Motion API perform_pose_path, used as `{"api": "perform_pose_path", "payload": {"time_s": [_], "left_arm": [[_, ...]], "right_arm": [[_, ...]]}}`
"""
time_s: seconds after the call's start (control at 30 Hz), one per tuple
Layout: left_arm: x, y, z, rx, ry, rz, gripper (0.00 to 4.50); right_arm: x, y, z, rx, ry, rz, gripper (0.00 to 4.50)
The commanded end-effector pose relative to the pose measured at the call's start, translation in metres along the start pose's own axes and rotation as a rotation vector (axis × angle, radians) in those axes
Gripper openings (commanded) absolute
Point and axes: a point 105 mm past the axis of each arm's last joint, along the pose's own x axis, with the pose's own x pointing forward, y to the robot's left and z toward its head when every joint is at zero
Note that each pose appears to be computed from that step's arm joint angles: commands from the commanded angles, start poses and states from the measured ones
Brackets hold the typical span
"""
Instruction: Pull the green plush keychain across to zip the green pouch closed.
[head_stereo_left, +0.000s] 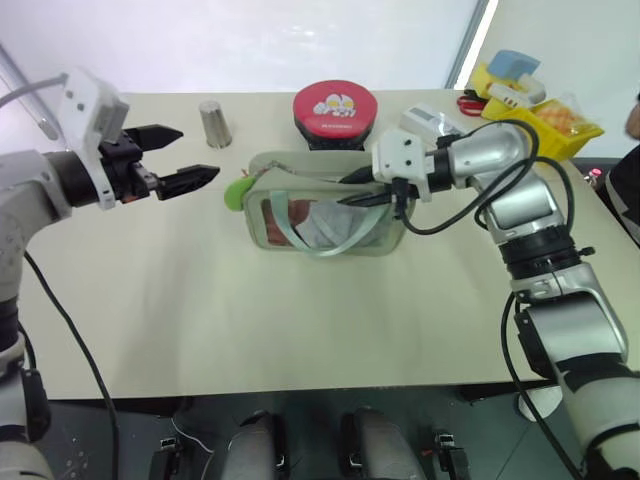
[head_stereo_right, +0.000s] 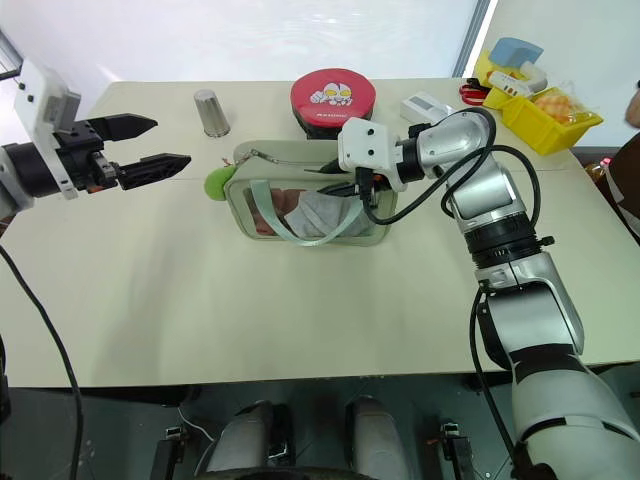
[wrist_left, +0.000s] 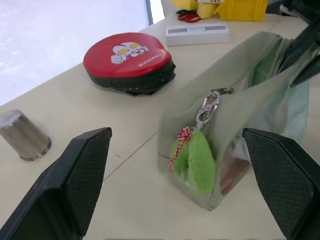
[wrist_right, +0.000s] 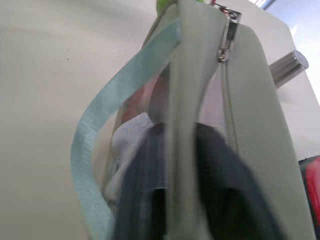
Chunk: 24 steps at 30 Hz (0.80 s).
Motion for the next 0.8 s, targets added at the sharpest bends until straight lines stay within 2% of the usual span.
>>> {"api": "perform_pose_path", "payload": {"time_s": [0.03,0.23,0.5,0.6,0.67,0.8], "left_arm": [[-0.010,0.005,0.015,0.048,-0.028,0.035,4.50],[-0.008,0.005,0.012,0.049,-0.028,0.037,4.50],[-0.005,0.004,0.011,0.051,-0.025,0.033,4.50],[-0.003,0.002,0.010,0.049,-0.027,0.024,4.50],[-0.004,0.002,0.010,0.048,-0.028,0.022,4.50],[-0.006,0.005,0.005,0.034,-0.025,0.032,4.50]], "right_arm": [[-0.014,-0.011,0.031,-0.086,-0.066,-0.026,0.32],[-0.009,0.003,0.023,-0.082,-0.038,0.008,0.32],[-0.002,0.010,0.022,-0.010,-0.067,-0.006,0.32],[-0.002,0.011,0.022,0.002,-0.060,-0.020,1.14],[-0.008,0.011,0.023,0.000,-0.044,-0.025,2.13],[-0.031,0.005,0.028,0.006,-0.002,-0.062,2.13]]}}
